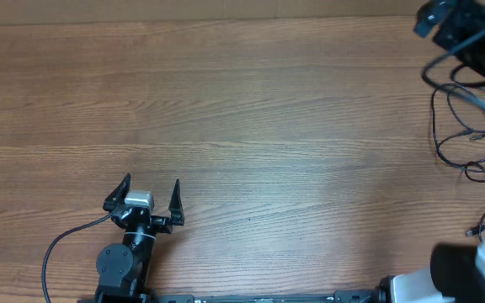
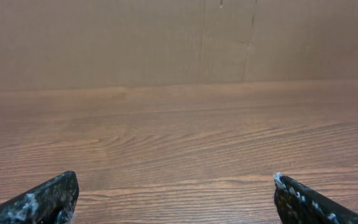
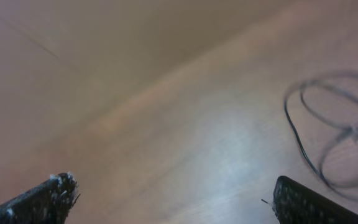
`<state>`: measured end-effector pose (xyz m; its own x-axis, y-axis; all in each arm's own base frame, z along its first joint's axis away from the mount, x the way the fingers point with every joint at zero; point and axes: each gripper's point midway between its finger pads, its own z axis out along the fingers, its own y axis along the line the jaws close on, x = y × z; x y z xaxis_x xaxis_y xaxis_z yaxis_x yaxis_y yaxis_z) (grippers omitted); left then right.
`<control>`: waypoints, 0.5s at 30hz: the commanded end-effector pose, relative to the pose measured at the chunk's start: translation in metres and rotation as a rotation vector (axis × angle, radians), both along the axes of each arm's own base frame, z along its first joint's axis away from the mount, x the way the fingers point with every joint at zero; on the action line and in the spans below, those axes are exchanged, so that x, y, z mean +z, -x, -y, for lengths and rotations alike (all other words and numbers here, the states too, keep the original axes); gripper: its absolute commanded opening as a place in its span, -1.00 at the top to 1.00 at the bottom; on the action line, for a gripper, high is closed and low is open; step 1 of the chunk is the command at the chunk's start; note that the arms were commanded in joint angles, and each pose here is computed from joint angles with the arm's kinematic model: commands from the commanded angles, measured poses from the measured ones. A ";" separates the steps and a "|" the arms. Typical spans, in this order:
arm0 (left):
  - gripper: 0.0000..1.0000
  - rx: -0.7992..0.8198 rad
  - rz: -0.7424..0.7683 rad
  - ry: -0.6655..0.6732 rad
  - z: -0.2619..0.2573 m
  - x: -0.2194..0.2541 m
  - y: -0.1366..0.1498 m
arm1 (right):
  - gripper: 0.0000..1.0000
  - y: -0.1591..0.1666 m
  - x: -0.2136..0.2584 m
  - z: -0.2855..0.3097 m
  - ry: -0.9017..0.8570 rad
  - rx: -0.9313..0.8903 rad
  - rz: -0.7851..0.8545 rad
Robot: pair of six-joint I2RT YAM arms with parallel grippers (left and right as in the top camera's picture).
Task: Untangle cables
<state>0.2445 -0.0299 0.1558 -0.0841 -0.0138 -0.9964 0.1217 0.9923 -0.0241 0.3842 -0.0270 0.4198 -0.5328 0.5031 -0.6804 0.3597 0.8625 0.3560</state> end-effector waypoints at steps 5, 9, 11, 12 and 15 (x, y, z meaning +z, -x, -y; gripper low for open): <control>-1.00 -0.001 0.003 0.010 0.000 0.000 0.000 | -1.00 0.032 -0.006 -0.005 -0.015 -0.008 0.184; -0.99 -0.001 0.004 0.010 0.000 0.000 0.000 | -1.00 0.039 -0.045 -0.005 -0.003 -0.009 0.374; -0.99 -0.001 0.003 0.010 0.000 0.000 0.000 | -1.00 0.042 -0.053 -0.006 0.007 -0.006 0.539; -0.99 -0.001 0.004 0.010 0.000 0.000 0.000 | -1.00 0.045 -0.056 -0.006 0.010 -0.006 0.597; -1.00 -0.001 0.004 0.010 0.000 0.000 0.000 | -1.00 0.060 -0.065 -0.007 0.020 -0.004 0.767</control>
